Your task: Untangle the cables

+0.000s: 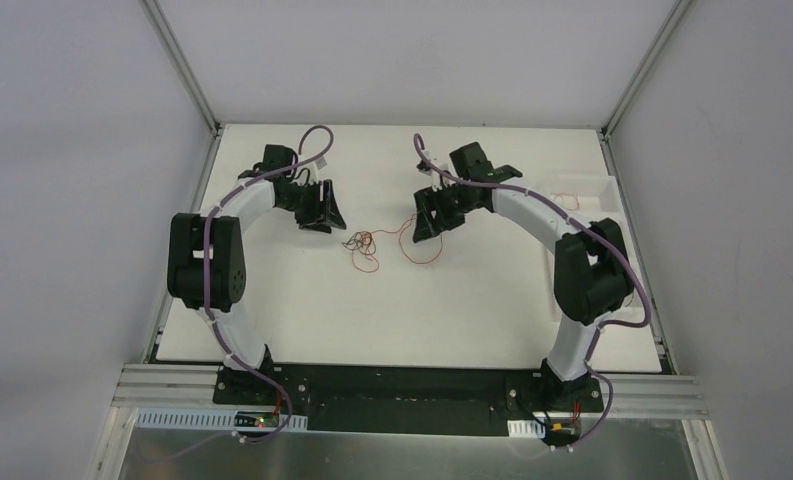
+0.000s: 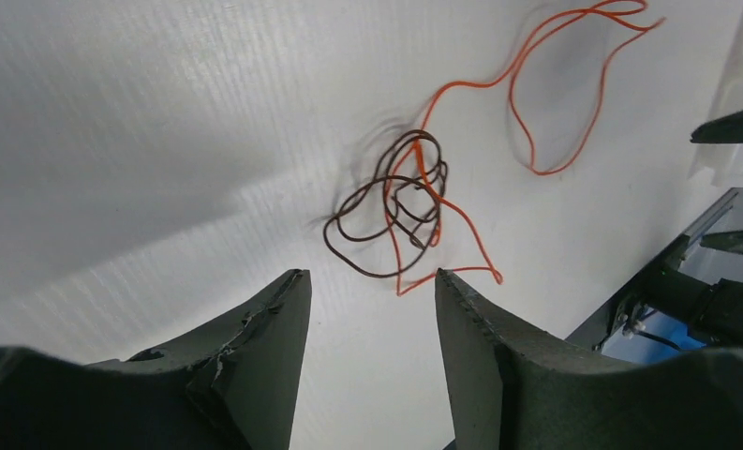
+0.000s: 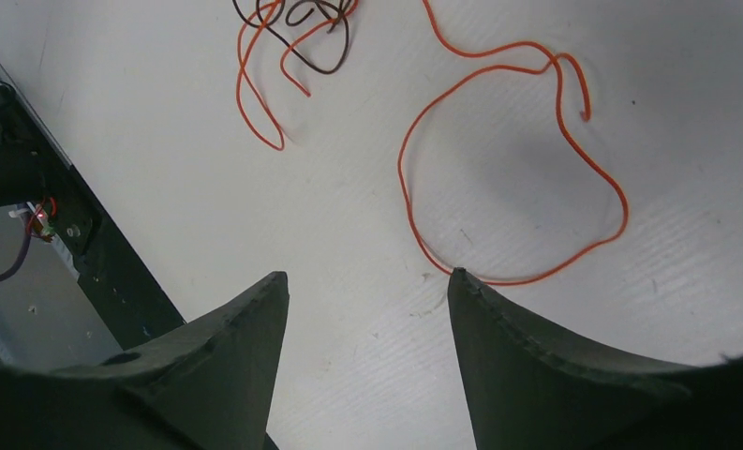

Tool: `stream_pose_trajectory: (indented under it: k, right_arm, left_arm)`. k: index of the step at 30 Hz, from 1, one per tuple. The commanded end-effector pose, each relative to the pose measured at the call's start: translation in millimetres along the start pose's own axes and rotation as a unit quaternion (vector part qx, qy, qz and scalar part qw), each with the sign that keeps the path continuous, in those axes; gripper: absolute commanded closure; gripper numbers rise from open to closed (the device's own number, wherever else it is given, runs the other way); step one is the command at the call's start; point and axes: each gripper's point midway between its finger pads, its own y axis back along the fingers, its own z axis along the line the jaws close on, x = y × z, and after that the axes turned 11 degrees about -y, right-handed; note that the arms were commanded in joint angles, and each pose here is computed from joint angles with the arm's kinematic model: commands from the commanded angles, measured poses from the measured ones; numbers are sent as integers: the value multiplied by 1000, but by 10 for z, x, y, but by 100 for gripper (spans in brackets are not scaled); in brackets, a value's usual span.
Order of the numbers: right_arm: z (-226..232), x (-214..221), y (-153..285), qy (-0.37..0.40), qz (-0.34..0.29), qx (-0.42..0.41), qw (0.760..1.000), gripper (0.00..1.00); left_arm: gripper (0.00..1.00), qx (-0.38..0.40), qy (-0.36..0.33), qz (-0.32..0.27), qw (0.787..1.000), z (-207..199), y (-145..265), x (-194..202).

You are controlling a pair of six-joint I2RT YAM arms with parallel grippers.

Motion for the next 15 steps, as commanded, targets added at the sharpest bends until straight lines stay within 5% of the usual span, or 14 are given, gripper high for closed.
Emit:
stream_pose_trajectory:
  k: [1, 15]
  right_arm:
    - [246, -314, -107, -6, -30, -14, 999, 33]
    - [742, -122, -855, -65, 9, -67, 996, 24]
  left_arm:
    - [49, -21, 17, 25, 999, 154, -158, 39]
    - [44, 52, 107, 75, 990, 15, -561, 340]
